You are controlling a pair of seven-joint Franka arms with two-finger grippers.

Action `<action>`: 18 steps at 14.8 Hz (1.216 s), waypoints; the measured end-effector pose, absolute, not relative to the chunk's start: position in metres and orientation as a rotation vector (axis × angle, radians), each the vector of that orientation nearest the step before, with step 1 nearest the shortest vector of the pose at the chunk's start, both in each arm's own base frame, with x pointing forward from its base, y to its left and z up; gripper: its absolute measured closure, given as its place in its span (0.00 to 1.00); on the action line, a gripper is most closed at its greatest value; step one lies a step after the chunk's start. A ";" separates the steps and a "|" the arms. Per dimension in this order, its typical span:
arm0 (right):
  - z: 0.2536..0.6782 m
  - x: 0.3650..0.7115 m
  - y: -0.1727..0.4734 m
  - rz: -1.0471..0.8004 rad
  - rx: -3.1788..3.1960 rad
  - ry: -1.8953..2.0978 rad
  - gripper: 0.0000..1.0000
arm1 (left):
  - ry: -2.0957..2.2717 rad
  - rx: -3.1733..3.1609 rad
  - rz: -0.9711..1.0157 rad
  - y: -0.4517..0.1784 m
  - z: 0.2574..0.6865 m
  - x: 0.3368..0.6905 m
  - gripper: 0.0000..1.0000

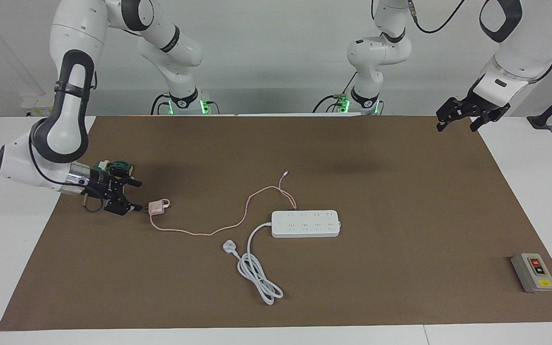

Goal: Plug charger into power strip
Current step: 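Reach the right gripper toward the pink charger plug, then grasp the pink charger with the right gripper while the left gripper grips the strip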

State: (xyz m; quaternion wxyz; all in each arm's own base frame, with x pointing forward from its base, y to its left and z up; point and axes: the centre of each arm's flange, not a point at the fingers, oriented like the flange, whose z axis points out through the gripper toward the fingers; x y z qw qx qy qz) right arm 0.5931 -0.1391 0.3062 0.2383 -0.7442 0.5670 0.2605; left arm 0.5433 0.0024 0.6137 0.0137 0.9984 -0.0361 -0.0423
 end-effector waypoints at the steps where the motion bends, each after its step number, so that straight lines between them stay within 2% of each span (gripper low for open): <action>1: 0.302 0.594 -0.139 0.710 -2.030 1.552 0.00 | -0.113 3.109 -0.132 0.002 0.614 0.543 0.00; 7: 0.270 0.591 -0.139 0.693 -2.022 1.547 0.00 | -0.113 3.109 -0.132 0.002 0.614 0.543 0.00; 14: 0.255 0.594 -0.132 0.683 -2.005 1.559 0.00 | -0.119 3.110 -0.129 0.000 0.615 0.543 0.00; 18: 0.249 0.594 -0.125 0.680 -2.015 1.560 0.00 | -0.148 3.112 -0.086 0.000 0.630 0.535 0.00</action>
